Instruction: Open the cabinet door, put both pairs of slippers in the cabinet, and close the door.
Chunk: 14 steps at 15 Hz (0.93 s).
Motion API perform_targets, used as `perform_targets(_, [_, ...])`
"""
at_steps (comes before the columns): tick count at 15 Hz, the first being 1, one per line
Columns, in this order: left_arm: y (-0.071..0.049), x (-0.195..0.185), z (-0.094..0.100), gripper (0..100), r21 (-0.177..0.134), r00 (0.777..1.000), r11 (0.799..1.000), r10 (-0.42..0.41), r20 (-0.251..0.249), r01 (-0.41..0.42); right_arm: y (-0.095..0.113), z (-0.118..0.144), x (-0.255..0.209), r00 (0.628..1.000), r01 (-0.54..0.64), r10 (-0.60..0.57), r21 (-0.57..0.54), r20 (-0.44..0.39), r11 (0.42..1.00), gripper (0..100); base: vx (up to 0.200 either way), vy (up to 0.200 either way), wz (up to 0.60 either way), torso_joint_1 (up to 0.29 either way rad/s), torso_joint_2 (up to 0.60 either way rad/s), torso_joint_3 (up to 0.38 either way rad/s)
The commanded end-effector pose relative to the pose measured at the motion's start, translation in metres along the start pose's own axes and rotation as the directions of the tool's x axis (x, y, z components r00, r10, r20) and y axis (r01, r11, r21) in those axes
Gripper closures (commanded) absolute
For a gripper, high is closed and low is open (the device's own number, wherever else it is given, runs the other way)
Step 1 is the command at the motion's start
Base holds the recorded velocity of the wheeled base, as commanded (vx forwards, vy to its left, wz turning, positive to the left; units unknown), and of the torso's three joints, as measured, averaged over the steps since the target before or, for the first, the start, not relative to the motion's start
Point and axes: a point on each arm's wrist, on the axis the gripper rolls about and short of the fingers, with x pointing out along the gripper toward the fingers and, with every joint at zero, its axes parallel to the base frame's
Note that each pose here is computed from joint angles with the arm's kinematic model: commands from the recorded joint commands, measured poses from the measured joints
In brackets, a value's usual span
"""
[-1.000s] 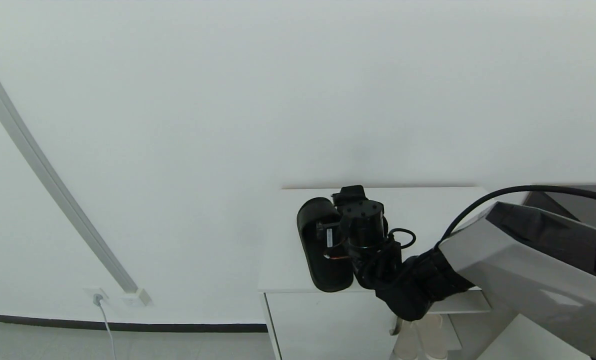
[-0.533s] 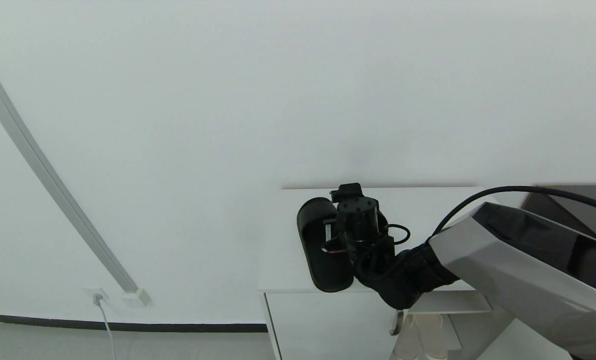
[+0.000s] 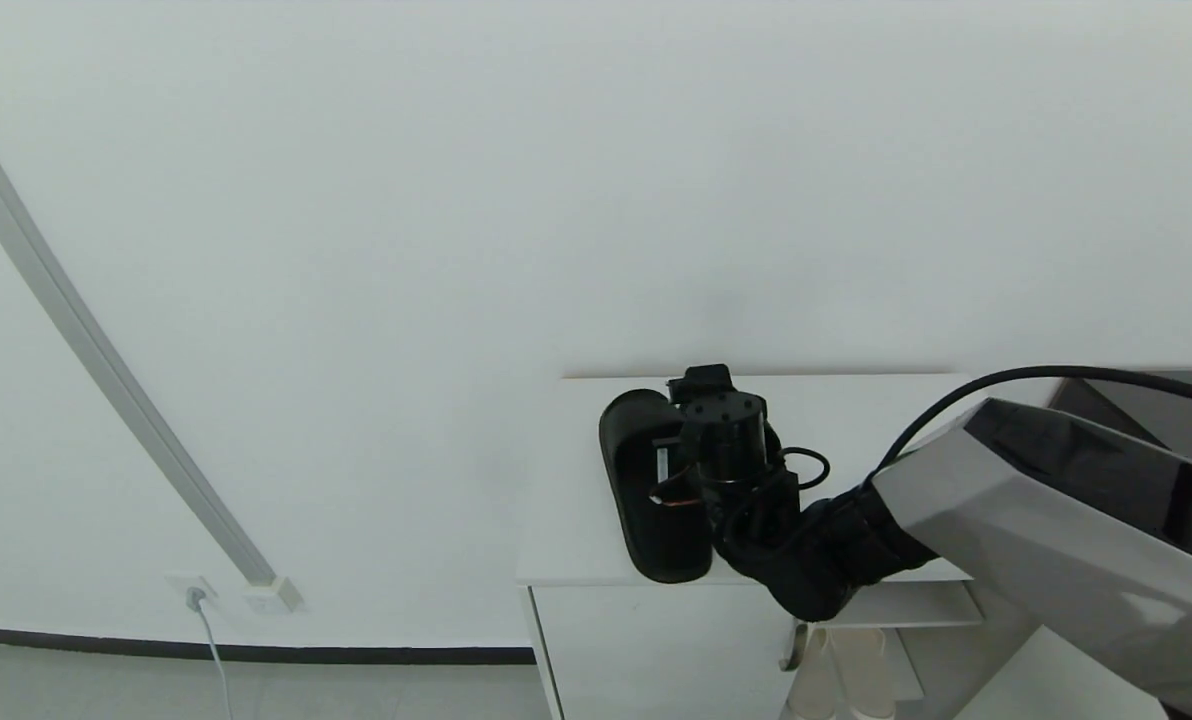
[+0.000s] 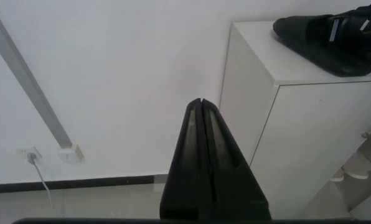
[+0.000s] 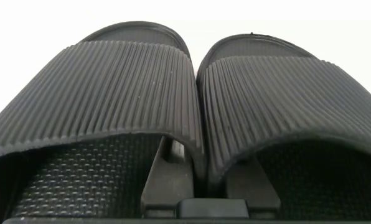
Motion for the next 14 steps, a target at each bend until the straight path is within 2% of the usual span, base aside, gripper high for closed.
perform_targets(1, [0.000,0.000,0.000,100,0.000,1.000,1.000,0.000,0.000,0.000,-0.011,0.044,-0.036,0.998,-0.033,0.031,0.027,0.053,0.999,100,0.000,0.000,0.00,0.000,0.00,0.000])
perform_targets(4, [0.000,0.000,0.000,100,0.000,1.000,1.000,0.000,0.000,0.000,-0.026,0.058,-0.086,0.993,-0.118,0.118,-0.017,0.030,0.993,100,0.000,0.000,0.00,0.000,0.00,0.000])
perform_targets(7, [0.000,0.000,0.000,100,0.000,1.000,1.000,0.000,0.000,0.000,-0.044,0.048,-0.151,0.972,-0.233,0.231,-0.051,-0.047,0.971,100,0.000,0.000,0.00,0.000,0.00,0.000])
perform_targets(10, [0.000,0.000,0.000,100,-0.001,1.000,1.000,0.000,0.000,0.000,-0.061,0.045,-0.200,0.947,-0.318,0.314,-0.057,-0.068,0.946,100,0.000,0.000,0.00,0.000,0.00,0.000])
perform_targets(12, [0.000,0.000,0.000,100,0.000,1.000,1.000,0.000,0.000,0.000,-0.068,0.040,-0.214,0.927,-0.368,0.362,-0.063,-0.094,0.927,100,0.000,0.000,0.00,0.000,0.00,0.000])
perform_targets(14, [0.000,0.000,0.000,100,-0.001,1.000,1.000,0.000,0.000,0.000,-0.069,0.035,-0.213,0.926,-0.369,0.360,-0.069,-0.112,0.927,100,0.000,0.000,0.00,0.000,0.00,0.000])
